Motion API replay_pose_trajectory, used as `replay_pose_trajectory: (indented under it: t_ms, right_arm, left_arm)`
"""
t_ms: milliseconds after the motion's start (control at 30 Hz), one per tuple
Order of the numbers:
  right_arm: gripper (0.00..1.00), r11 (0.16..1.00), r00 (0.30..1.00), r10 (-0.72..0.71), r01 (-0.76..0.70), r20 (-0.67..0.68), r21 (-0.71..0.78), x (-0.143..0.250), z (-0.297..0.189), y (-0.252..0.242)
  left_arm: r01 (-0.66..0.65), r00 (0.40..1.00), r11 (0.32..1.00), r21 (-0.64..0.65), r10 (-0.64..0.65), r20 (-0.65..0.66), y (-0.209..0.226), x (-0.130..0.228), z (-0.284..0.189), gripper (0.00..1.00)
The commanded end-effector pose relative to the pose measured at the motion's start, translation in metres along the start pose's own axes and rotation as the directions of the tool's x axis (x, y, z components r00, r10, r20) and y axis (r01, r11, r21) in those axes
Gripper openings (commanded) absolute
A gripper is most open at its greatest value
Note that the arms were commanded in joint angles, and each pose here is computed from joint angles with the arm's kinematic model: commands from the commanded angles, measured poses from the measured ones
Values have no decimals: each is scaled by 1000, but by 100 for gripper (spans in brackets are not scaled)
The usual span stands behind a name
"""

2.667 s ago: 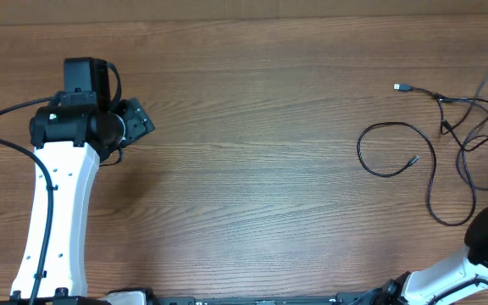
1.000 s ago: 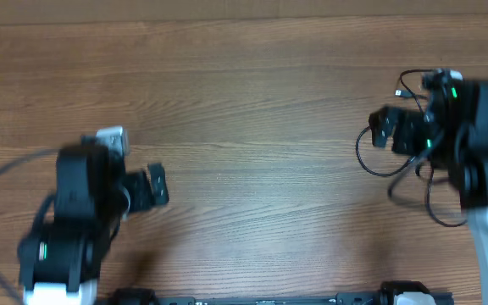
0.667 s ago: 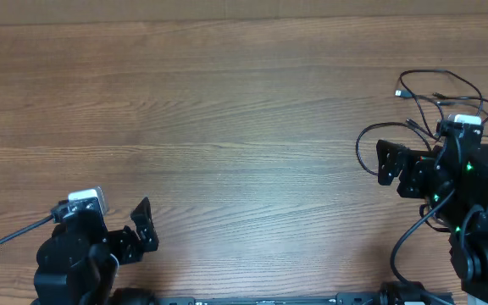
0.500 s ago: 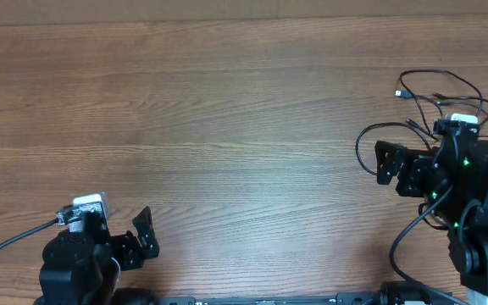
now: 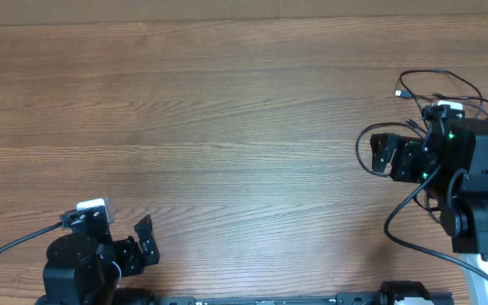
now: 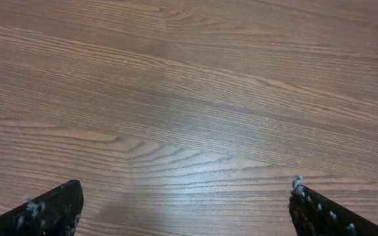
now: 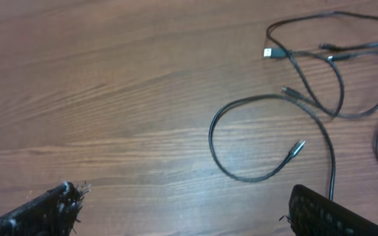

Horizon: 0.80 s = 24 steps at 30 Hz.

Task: Untangle cables

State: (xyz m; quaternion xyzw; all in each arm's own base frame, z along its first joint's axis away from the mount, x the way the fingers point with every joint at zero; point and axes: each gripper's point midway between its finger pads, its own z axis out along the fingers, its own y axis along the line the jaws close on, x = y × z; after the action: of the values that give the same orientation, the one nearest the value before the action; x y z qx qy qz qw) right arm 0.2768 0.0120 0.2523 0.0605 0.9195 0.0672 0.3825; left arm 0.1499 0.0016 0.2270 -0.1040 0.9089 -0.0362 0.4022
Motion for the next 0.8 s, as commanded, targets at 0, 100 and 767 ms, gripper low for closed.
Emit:
replay_pose_trajectory:
  t_ms: [0,100,767]
  right_arm:
    - [100,999,993,-45,44,107,9,-19,-11,0]
    - [100,998,969,-58,61,240,-3,-37,-26,4]
    - [100,965,526,-19,231,850,-121,10,-56,22]
  left_arm:
    - [12,1000,1000,-12,-12,1,2,1,1,100]
    - [12,1000,1000,-12,-12,1,2,1,1,100]
    - [12,1000,1000,-12,-12,1,2,1,1,100]
